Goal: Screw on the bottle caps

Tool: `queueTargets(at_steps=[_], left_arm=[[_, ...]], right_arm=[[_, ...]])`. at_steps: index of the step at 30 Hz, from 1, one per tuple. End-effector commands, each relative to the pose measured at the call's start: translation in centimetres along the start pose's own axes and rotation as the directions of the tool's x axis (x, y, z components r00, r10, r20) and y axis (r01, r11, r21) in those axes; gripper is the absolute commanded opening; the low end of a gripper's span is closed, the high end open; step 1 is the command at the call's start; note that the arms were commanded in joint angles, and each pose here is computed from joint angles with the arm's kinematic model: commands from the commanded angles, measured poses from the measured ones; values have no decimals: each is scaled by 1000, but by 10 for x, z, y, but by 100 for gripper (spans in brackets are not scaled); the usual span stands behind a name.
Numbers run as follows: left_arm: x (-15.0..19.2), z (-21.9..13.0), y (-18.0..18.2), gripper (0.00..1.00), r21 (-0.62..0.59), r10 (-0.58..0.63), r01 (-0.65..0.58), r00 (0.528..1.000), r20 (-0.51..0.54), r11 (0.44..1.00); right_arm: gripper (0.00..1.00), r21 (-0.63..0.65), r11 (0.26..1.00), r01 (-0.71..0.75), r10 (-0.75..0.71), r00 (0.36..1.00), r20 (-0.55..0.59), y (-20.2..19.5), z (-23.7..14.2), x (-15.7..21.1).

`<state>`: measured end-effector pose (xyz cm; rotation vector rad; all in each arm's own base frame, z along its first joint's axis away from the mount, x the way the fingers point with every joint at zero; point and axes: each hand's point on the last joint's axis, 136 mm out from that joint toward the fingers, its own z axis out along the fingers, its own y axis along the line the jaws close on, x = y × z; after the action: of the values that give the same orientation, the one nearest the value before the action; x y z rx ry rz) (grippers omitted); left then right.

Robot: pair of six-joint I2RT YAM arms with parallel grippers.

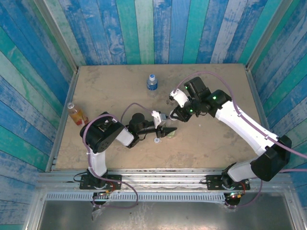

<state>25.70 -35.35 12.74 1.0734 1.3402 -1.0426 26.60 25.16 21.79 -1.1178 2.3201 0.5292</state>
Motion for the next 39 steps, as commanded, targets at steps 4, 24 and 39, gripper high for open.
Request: queueTargets(at_steps=[4,24,39], left_arm=[[32,0,-6,59,28,-59,62,995,-83,998],[33,0,-6,59,28,-59,61,995,-86,998],[33,0,-7,59,30,-57,60,995,-86,998]], right_arm=[[37,35,998,-58,60,997,-56,-11,5,20],[57,22,996,-91,91,995,-26,-7,-3,14],[54,67,982,-175,171,983,61,-14,-10,4]])
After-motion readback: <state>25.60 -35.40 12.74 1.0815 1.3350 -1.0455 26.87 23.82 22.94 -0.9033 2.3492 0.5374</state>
